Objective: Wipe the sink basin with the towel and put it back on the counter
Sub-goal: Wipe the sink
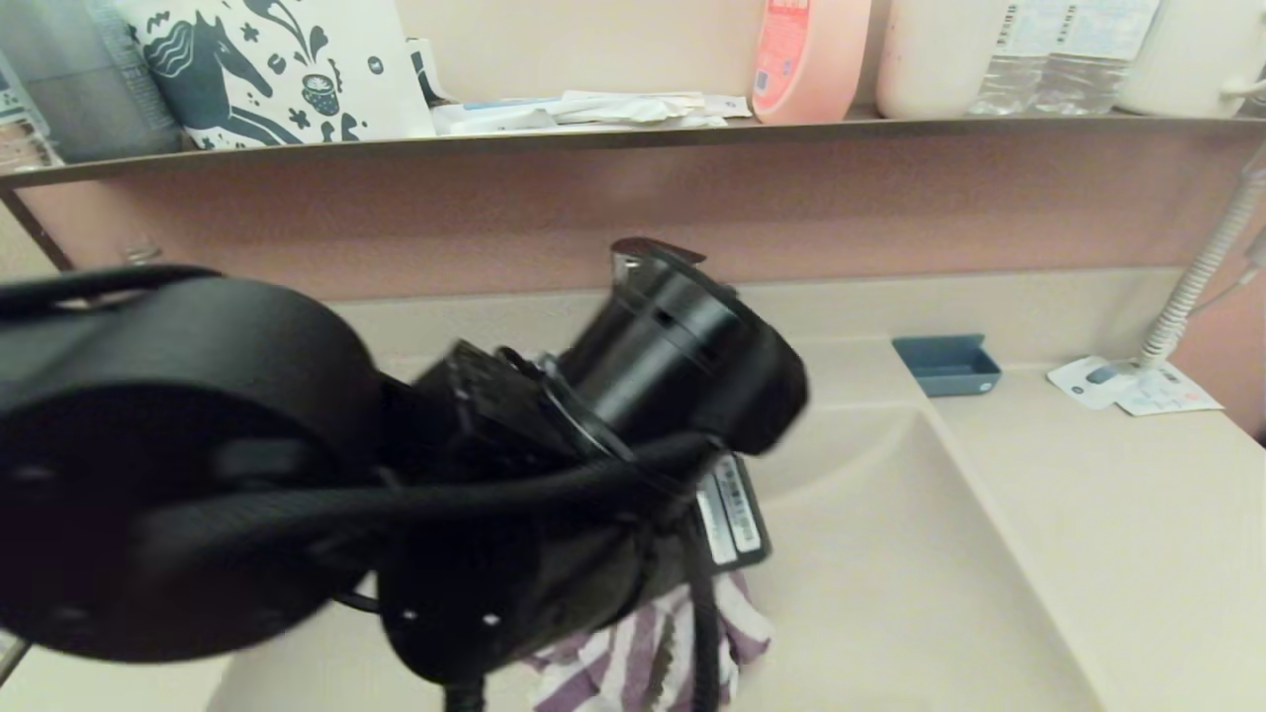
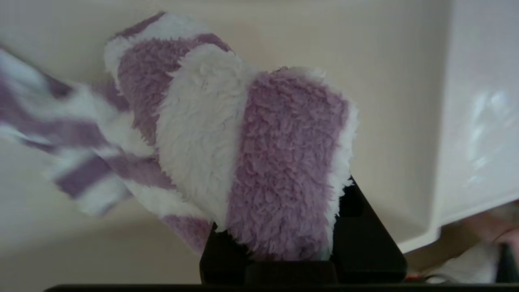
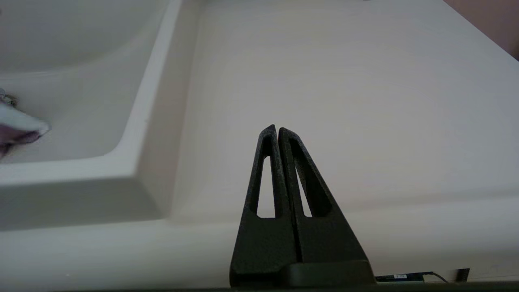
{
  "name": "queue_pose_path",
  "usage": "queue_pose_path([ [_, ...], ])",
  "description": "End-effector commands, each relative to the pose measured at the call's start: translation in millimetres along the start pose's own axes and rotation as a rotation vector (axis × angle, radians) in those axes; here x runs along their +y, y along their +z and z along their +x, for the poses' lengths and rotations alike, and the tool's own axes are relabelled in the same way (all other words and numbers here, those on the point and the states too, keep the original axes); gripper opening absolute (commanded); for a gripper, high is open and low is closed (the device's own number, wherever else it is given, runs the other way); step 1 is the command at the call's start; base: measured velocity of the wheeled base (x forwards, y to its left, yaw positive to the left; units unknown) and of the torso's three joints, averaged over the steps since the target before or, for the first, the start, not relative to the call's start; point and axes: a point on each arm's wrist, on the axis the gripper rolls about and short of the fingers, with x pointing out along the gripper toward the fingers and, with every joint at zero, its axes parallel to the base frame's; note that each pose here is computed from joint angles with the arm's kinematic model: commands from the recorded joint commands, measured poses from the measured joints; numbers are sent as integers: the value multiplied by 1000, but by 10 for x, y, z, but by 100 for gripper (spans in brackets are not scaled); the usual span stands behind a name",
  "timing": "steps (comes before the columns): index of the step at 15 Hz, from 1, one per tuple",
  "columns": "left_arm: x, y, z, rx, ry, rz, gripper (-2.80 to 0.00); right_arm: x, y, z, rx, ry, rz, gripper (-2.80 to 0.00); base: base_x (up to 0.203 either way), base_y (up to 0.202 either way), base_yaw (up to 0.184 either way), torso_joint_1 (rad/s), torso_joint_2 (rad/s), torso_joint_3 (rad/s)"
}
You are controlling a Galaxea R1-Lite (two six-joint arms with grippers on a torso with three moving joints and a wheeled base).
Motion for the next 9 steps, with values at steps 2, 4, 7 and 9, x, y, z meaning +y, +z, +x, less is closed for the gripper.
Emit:
queue_pose_path([
  [2, -396, -531, 295, 83, 0, 71, -280, 0, 0, 1, 1, 0, 0, -280, 0, 0, 0, 0, 0, 0],
  [4, -614, -732, 443, 78, -4, 93, -280, 0, 0, 1, 1, 0, 0, -280, 0, 0, 0, 0, 0, 0],
  [7, -785, -893, 695, 77, 9, 114, -280, 0, 0, 1, 1, 0, 1, -280, 0, 0, 0, 0, 0, 0],
  [9, -936, -959, 870, 71, -4, 127, -280, 0, 0, 1, 1, 0, 0, -280, 0, 0, 0, 0, 0, 0],
])
